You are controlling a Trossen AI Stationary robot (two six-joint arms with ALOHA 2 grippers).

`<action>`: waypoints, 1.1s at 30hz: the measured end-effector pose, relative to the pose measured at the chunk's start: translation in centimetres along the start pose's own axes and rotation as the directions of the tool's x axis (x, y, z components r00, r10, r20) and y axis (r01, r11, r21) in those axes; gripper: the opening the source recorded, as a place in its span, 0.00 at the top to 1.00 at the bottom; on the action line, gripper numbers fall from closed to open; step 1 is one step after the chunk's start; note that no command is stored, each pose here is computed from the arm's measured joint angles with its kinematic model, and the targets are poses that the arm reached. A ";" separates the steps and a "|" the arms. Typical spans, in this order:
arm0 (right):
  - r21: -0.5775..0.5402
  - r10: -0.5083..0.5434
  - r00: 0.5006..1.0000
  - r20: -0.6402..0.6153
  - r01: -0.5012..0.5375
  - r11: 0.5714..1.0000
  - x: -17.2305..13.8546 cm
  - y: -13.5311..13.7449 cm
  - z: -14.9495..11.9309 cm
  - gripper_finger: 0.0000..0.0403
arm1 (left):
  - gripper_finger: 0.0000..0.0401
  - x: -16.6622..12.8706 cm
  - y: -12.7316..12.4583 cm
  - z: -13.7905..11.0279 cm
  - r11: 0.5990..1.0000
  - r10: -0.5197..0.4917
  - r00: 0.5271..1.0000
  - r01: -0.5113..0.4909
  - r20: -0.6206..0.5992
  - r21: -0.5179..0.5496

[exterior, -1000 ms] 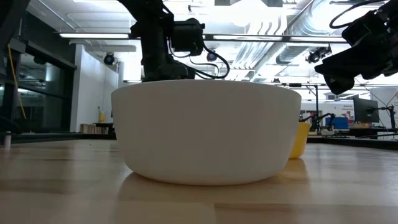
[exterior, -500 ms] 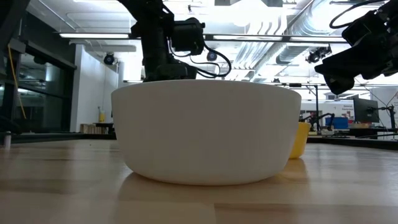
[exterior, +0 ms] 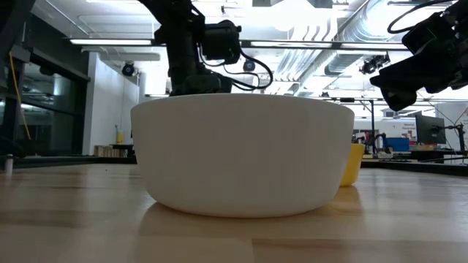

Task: Nest bowls inside each other
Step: Stack the blue bowl on top of the white bowl

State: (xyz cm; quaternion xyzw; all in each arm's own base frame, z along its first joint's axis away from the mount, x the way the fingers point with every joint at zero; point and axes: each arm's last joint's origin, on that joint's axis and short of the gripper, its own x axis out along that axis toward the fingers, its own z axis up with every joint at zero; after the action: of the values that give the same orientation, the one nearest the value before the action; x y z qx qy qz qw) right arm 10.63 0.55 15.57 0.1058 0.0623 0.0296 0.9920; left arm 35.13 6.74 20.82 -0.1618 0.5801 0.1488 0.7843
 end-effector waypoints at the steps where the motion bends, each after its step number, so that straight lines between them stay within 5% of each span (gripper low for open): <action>1: 0.000 0.000 1.000 0.000 0.000 1.000 0.0 0.0 0.0 0.76 | 0.85 0.0 0.0 0.1 1.000 -0.001 1.000 0.001 0.006 0.000; 33: 0.000 0.000 1.000 0.000 0.000 1.000 0.0 0.0 0.0 0.76 | 0.84 0.0 0.0 0.1 1.000 0.001 1.000 -0.001 0.012 -0.008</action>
State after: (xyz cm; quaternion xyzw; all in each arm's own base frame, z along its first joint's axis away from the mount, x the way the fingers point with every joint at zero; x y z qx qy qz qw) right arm 10.63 0.55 15.57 0.1056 0.0624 0.0294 0.9920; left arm 35.24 6.77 20.85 -0.1636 0.5750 0.1524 0.7870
